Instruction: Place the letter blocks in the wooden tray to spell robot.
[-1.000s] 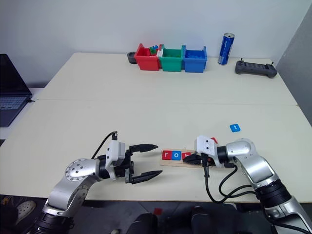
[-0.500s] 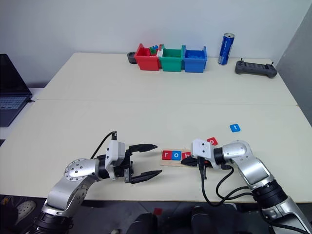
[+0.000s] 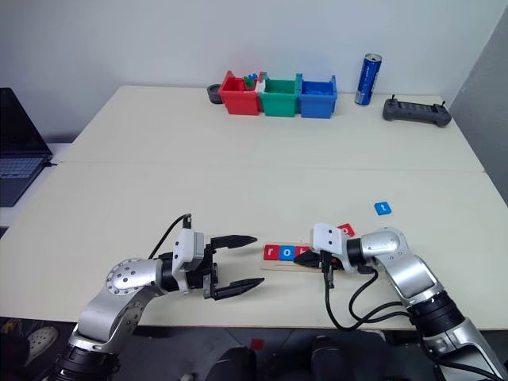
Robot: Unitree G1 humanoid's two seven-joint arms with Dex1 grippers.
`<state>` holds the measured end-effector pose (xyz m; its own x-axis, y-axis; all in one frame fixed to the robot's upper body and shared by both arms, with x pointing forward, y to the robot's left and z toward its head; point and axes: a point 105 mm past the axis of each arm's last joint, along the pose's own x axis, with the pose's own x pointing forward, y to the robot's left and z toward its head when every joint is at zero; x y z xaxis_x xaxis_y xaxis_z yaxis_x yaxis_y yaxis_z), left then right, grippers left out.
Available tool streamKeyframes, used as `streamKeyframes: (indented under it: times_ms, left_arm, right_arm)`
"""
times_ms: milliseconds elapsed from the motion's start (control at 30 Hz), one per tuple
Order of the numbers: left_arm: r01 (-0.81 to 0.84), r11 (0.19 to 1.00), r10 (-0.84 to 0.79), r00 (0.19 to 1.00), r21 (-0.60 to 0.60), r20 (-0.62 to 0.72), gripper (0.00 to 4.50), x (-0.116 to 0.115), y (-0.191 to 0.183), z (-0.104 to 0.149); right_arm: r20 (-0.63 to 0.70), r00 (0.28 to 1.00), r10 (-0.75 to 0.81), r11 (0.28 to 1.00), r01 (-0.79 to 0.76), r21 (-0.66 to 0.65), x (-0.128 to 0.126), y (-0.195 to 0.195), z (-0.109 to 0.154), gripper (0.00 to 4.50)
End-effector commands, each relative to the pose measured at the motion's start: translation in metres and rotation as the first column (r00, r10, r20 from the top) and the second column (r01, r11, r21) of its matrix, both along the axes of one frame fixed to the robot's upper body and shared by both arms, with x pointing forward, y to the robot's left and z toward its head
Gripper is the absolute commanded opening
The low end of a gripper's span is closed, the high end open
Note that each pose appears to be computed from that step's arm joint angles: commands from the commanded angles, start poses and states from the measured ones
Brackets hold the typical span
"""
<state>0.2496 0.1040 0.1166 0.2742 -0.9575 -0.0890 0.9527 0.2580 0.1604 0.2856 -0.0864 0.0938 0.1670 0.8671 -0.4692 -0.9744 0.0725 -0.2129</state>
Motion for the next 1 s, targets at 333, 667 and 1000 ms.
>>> streamKeyframes:
  times_ms: [333, 667, 1000]
  left_arm:
    - [0.02, 1.0, -0.019, 0.999, -0.009, 0.038, 4.5, -0.003, -0.004, 0.007]
    - [0.04, 0.999, -0.04, 0.999, -0.011, 0.036, 4.5, 0.003, -0.004, 0.006]
    - [0.06, 0.998, -0.06, 0.997, -0.002, 0.045, 4.5, 0.007, -0.003, 0.007]
  right_arm:
    - [0.069, 0.98, -0.184, 0.983, 0.184, 0.007, 0.004, -0.068, 0.057, 1.26]
    - [0.069, 0.808, -0.586, 0.811, 0.584, 0.039, -0.011, -0.092, 0.052, 4.46]
    - [0.054, 0.722, -0.69, 0.724, 0.69, 0.025, -0.011, -0.101, 0.044, 4.46]
